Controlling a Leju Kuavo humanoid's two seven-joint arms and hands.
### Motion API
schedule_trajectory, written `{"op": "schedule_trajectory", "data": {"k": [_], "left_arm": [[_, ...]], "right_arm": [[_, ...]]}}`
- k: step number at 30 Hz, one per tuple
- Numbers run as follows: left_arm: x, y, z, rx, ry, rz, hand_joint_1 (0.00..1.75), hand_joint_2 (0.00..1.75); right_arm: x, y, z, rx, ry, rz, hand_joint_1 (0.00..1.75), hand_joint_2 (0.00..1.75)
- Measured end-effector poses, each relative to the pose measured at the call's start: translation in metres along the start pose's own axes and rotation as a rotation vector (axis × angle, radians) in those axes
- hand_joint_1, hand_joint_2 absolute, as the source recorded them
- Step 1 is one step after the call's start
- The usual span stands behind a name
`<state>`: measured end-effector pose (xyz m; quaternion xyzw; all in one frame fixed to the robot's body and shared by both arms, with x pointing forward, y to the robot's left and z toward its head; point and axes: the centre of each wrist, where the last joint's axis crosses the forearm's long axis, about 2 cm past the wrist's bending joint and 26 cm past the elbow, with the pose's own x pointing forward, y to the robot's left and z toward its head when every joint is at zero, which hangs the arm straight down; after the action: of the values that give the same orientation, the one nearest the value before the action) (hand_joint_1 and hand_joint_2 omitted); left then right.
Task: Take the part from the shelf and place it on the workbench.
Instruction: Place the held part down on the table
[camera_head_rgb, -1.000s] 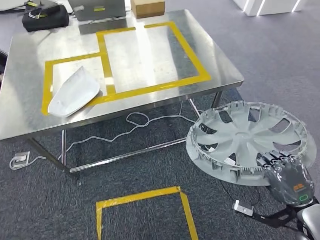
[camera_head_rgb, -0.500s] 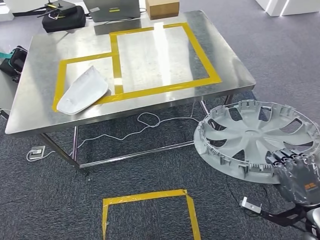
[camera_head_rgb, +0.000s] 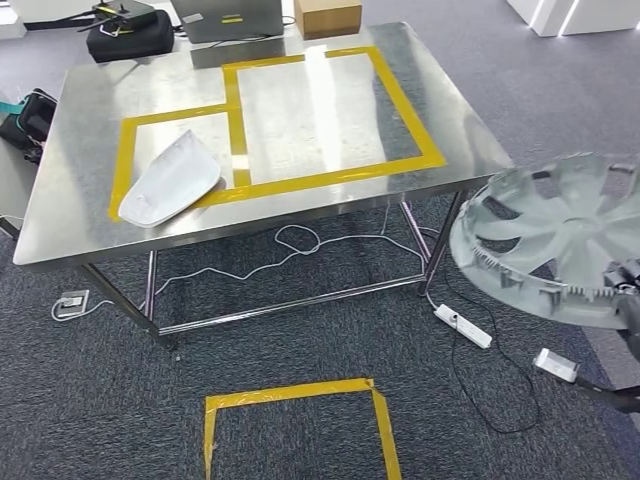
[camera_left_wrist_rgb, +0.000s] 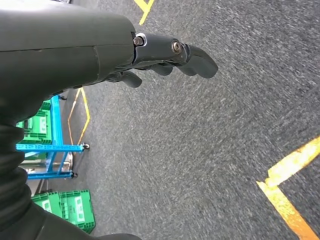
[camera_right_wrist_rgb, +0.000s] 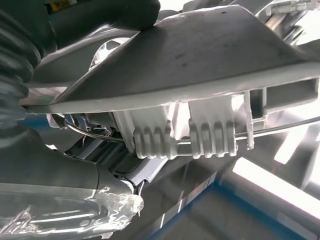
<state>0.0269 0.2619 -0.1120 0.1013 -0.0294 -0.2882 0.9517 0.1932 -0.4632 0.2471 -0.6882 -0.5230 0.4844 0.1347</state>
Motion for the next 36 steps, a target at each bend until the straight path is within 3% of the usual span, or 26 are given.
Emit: {"op": "schedule_trajectory", "data": {"k": [4,18,24,36], "left_arm": [[0.0,0.0,0.0,0.004,-0.001,-0.004,0.0,1.75],[0.002,0.001,0.0,0.006,-0.005,-0.016,0.0,1.75],[0.002,0.002,0.0,0.007,-0.006,-0.026,0.0,1.75],[0.005,0.004,0.0,0.014,-0.017,-0.039,0.0,1.75]], "right_arm": [[-0.018,0.002,-0.001,-0.114,0.049,0.191,1.75,1.75],[-0.039,0.008,0.021,-0.125,0.048,0.307,1.75,1.75],[-0.033,0.007,0.028,-0.111,0.07,0.307,1.75,1.75],[0.012,0.004,0.011,-0.183,0.147,0.206,1.75,1.75]]}}
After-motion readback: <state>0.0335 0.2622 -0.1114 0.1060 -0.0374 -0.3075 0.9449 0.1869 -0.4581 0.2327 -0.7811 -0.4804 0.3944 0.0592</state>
